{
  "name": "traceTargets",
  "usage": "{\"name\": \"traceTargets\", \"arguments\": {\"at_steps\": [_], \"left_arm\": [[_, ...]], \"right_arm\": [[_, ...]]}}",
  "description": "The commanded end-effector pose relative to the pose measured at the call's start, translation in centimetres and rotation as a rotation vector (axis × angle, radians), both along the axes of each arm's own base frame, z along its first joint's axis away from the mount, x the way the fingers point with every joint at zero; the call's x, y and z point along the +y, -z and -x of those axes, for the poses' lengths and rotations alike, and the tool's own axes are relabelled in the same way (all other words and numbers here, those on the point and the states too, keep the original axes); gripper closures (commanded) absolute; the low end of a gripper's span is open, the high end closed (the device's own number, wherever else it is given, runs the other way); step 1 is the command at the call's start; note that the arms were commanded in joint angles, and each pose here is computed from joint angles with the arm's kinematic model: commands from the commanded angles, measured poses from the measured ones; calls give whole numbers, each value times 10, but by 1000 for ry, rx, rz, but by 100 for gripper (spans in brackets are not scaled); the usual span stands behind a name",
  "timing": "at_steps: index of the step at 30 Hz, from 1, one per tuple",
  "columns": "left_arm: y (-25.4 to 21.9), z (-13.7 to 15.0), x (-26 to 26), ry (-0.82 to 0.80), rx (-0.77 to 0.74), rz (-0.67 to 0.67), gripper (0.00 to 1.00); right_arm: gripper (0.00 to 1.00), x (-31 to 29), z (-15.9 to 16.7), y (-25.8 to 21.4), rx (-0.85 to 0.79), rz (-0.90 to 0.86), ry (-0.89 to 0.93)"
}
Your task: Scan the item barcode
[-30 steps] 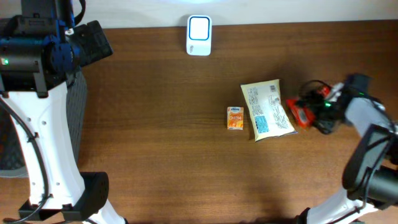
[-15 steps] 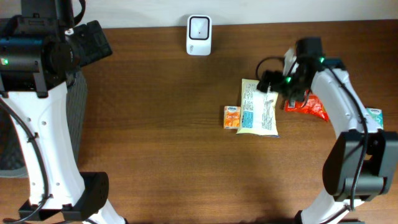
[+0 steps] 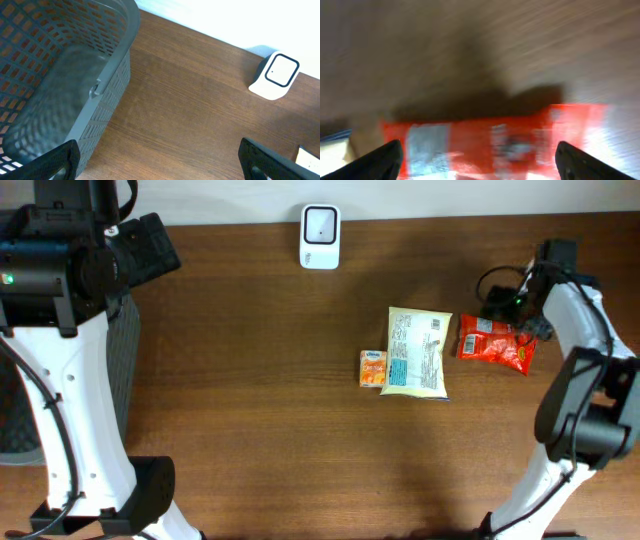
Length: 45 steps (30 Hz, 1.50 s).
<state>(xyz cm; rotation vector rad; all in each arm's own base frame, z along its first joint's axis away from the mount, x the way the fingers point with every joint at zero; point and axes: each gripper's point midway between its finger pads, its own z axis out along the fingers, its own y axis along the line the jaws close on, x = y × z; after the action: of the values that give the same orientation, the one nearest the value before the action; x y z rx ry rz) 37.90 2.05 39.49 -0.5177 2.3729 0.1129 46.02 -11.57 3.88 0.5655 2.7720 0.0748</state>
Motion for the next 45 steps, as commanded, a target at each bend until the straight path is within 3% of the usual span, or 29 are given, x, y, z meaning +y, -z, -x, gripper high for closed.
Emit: {"name": "traceTargets", "arguments": {"at_steps": [1, 7, 11, 15, 19, 22, 30, 31, 32, 33, 35, 36, 40, 43, 44, 45], "left_arm": [[0, 0, 1, 5, 3, -13, 1], [0, 0, 1, 5, 4, -13, 1], [0, 0, 1, 5, 4, -13, 1], [0, 0, 1, 5, 3, -13, 1], [0, 0, 1, 5, 4, -13, 1], [0, 0, 1, 5, 4, -13, 1], [0, 0, 1, 5, 4, -13, 1], [0, 0, 1, 5, 4, -13, 1], [0, 0, 1, 5, 4, -13, 1], [0, 0, 1, 5, 4, -13, 1], [0, 0, 1, 5, 4, -13, 1], [0, 0, 1, 5, 4, -13, 1], [0, 0, 1, 5, 4, -13, 1], [0, 0, 1, 5, 4, -13, 1], [0, 0, 1, 5, 4, -13, 1], [0, 0, 1, 5, 4, -13, 1]], "right_arm": [[6, 61, 3, 4, 19, -208, -135], [13, 144, 39, 9, 197, -244, -289], [13, 204, 43, 8, 207, -246, -387], [10, 190, 26, -19, 162, -221, -367], [1, 156, 7, -57, 65, -144, -565], [1, 144, 2, -44, 26, -86, -752], [0, 172, 41, 14, 149, -288, -781], [18, 172, 50, 15, 184, -304, -776], [28, 173, 62, 14, 230, -325, -770], [44, 173, 68, 13, 257, -337, -765], [60, 173, 82, 11, 314, -363, -755], [61, 174, 94, 8, 363, -385, -743], [57, 175, 134, -6, 536, -460, -712], [46, 170, 136, -4, 554, -433, -714], [30, 166, 127, 1, 519, -398, -721], [1, 163, 117, 6, 485, -362, -723]]}}
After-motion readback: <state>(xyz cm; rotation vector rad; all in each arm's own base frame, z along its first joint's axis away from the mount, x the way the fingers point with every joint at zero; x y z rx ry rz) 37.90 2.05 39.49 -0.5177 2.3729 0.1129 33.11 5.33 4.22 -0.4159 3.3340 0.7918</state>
